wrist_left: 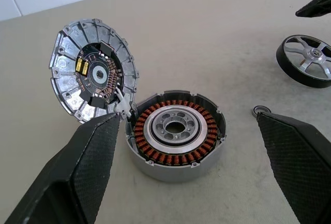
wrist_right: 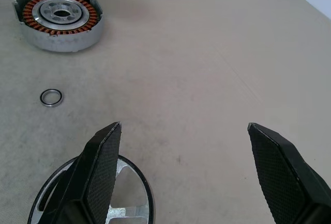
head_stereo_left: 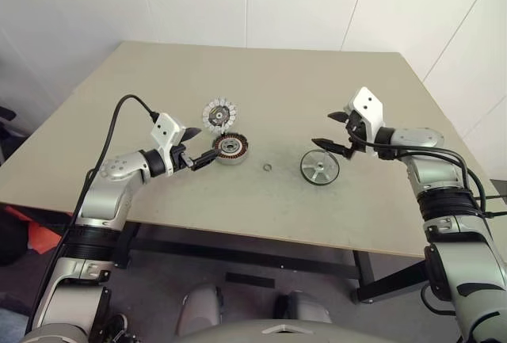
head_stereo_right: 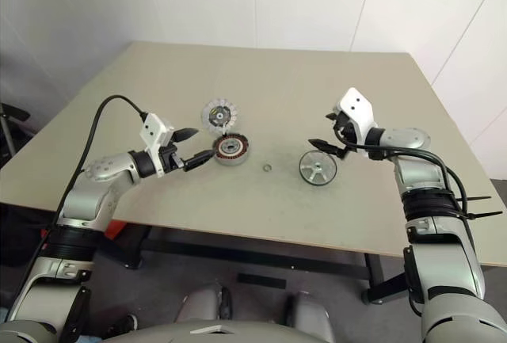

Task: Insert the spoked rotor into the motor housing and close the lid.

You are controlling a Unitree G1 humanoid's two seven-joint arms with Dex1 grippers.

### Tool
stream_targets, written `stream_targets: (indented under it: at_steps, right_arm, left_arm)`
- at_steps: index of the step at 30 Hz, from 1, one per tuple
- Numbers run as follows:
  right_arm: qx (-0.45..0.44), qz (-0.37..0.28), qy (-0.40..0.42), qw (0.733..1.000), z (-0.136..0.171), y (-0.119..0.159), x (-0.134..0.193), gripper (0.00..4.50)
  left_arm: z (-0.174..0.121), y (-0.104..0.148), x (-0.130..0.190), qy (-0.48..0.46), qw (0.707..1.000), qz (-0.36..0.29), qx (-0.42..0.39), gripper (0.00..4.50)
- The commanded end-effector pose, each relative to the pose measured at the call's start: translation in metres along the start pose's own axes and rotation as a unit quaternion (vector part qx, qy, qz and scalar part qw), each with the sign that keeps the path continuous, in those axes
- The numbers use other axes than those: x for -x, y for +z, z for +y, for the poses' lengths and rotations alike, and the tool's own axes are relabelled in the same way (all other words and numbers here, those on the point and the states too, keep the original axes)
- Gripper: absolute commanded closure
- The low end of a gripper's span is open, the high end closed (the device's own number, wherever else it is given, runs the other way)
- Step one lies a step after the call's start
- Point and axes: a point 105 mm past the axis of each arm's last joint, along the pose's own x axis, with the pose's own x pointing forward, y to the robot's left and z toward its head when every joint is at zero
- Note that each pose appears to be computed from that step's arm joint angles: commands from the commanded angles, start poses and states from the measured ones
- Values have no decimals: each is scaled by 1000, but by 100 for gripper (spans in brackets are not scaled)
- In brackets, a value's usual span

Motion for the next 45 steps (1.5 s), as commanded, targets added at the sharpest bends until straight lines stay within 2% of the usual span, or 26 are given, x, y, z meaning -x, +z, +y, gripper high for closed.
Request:
stream_targets:
  at_steps: [1, 11, 17, 21, 26, 37, 45]
  right_arm:
    - [28, -32, -7, 999, -6, 23, 0, 12]
    - [30, -43, 8, 999, 2, 26, -6, 12]
    - [11, -76, 70, 995, 43, 36, -25, 12]
    - [-15, -94, 77, 993, 70, 42, -44, 12]
    - [-33, -76, 63, 995, 88, 34, -62, 12]
    - [-70, -1, 37, 997, 96, 0, -79, 12]
    - [-72, -1, 58, 996, 107, 4, -78, 12]
  left_arm:
    - [5, 17, 2, 11, 999, -24, -29, 0]
    - [6, 17, 2, 13, 999, -23, -31, 0]
    - [5, 16, 2, 12, 999, -22, -30, 0]
    - [-7, 9, 2, -19, 1000, -9, -15, 0]
    - [-3, 1, 7, -9, 1000, 9, -22, 0]
    - [0, 1, 9, 4, 999, 10, -31, 0]
    - [0, -1, 11, 9, 999, 12, -32, 0]
